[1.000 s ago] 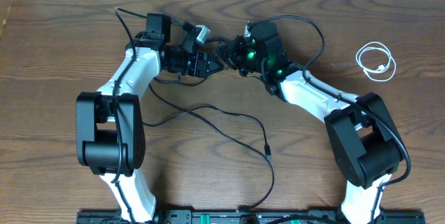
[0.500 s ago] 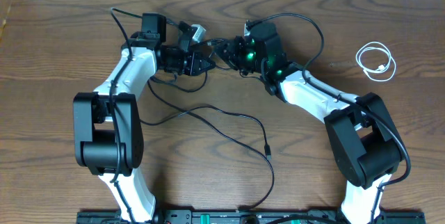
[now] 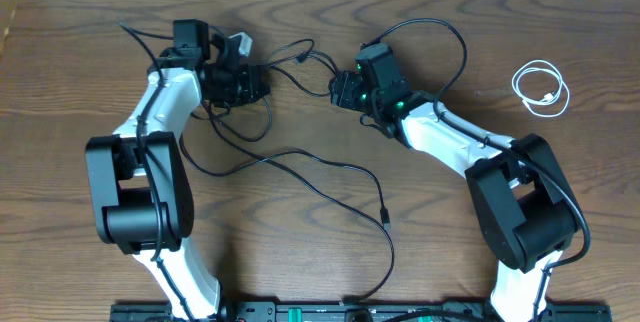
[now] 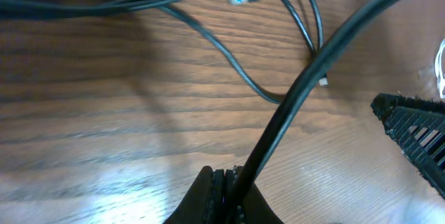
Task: Untangle cables
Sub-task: 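Pull the black cables apart, left gripper left, right gripper right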
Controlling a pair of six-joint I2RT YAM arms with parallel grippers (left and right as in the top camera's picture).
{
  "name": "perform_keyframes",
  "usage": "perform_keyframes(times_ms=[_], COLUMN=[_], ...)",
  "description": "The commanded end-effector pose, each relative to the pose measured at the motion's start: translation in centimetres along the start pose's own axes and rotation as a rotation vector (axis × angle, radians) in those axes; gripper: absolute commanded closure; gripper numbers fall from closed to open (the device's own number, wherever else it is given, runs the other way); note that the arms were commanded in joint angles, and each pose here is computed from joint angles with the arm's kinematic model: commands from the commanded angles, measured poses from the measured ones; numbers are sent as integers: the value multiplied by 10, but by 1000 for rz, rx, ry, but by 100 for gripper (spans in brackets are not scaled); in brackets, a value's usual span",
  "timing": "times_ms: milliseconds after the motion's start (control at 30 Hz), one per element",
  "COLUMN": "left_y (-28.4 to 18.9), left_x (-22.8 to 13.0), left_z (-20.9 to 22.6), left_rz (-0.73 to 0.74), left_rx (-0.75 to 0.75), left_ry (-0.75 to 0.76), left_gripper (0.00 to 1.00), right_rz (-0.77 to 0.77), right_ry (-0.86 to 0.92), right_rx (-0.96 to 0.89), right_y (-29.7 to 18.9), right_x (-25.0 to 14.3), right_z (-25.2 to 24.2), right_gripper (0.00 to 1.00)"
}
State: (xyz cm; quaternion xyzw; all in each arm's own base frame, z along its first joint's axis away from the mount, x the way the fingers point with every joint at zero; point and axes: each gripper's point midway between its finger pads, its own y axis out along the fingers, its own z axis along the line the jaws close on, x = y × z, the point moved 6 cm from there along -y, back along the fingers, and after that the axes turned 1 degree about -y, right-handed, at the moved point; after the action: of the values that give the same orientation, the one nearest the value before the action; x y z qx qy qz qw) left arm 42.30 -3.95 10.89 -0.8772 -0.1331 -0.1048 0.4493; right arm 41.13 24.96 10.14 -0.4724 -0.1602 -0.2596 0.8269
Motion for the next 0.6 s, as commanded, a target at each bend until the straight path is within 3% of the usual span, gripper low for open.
perform_keyframes(times_ms=[0,200,500,567], left_y=[-9,-22,-20,-20], left_x=[2,4,2,2], left_z=[17,39,39,40], left_rz=[-14,-45,-41,-42], left_rx=[33,50,63,73], left_ry=[-93,-211,-216,-216], left_gripper=[92,92,92,92], right_rz=[-73,-92,-54,13], right_ry=[-69,-93,-132,-268], right_rx=[-84,-124,-113,-22], right_y=[-4,-4,4,5], right_x=[5,-1,-19,-29], right_z=[0,3,11,24], right_gripper=[39,39,37,45])
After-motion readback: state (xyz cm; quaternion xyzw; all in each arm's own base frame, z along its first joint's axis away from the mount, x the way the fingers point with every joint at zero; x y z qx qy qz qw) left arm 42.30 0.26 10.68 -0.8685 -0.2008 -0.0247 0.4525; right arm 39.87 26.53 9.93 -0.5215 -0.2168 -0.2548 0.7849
